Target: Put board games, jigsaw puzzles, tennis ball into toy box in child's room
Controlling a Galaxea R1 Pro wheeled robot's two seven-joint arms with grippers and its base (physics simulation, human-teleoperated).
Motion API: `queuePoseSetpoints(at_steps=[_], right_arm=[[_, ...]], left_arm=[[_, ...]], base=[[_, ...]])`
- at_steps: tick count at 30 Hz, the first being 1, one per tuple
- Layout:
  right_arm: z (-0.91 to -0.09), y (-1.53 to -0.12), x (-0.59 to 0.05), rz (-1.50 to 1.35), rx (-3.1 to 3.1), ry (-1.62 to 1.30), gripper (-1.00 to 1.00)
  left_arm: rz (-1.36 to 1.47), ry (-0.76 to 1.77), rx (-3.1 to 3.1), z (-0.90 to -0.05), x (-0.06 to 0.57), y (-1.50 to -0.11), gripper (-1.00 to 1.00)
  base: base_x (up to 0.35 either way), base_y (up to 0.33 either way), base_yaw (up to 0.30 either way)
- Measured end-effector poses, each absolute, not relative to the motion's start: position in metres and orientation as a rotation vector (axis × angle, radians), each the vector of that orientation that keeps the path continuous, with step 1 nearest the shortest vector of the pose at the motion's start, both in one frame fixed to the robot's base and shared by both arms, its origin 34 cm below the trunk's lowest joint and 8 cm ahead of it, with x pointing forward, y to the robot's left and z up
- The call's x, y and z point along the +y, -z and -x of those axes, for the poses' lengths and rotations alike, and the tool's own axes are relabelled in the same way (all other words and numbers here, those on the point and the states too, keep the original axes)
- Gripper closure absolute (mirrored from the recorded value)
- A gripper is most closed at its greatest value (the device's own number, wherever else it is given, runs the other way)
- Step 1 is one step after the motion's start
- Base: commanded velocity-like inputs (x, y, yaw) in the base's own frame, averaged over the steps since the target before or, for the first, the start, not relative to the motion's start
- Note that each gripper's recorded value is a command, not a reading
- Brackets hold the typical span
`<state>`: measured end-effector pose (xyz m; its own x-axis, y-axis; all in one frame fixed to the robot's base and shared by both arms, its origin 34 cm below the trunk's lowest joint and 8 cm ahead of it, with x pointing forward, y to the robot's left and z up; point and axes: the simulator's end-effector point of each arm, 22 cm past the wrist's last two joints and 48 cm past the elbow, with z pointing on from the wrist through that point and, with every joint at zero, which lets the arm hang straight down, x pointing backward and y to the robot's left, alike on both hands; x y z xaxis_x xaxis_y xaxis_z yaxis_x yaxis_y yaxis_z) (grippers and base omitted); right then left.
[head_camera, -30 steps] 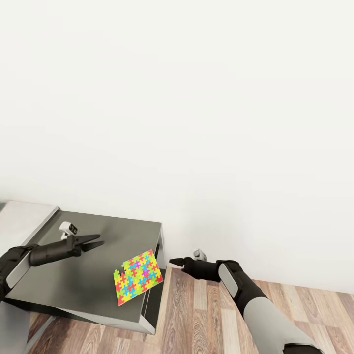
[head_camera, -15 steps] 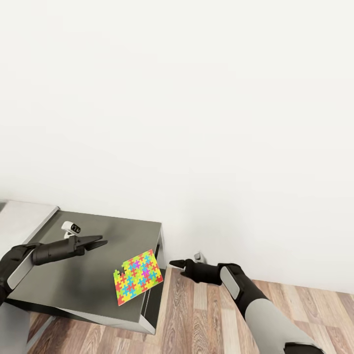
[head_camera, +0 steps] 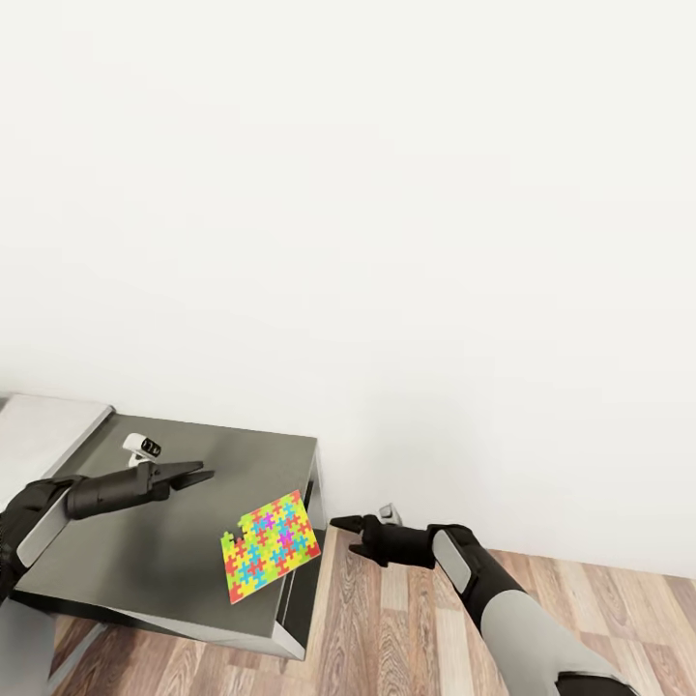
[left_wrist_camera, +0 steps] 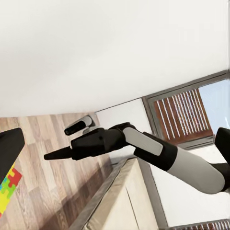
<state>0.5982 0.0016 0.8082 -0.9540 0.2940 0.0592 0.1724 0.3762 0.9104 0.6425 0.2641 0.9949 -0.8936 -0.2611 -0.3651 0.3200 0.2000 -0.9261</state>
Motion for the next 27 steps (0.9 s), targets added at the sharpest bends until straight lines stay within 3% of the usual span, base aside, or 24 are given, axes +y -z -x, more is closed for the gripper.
queuePoseSetpoints(at_steps=[13, 27], right_arm=[[-0.609, -0.804, -0.003, -0.490, 2.473, -1.662, -1.00], [-0.612, -0.792, -0.001, -0.491, 2.482, -1.658, -1.00]], left_arm=[[-0.174, 1.875, 2.004, -0.622, 0.209, -1.012, -1.00], [-0.186, 1.893, 1.982, -0.626, 0.202, -1.007, -1.00]], base=[[0.000, 0.000, 0.000], [0.000, 0.000, 0.000]])
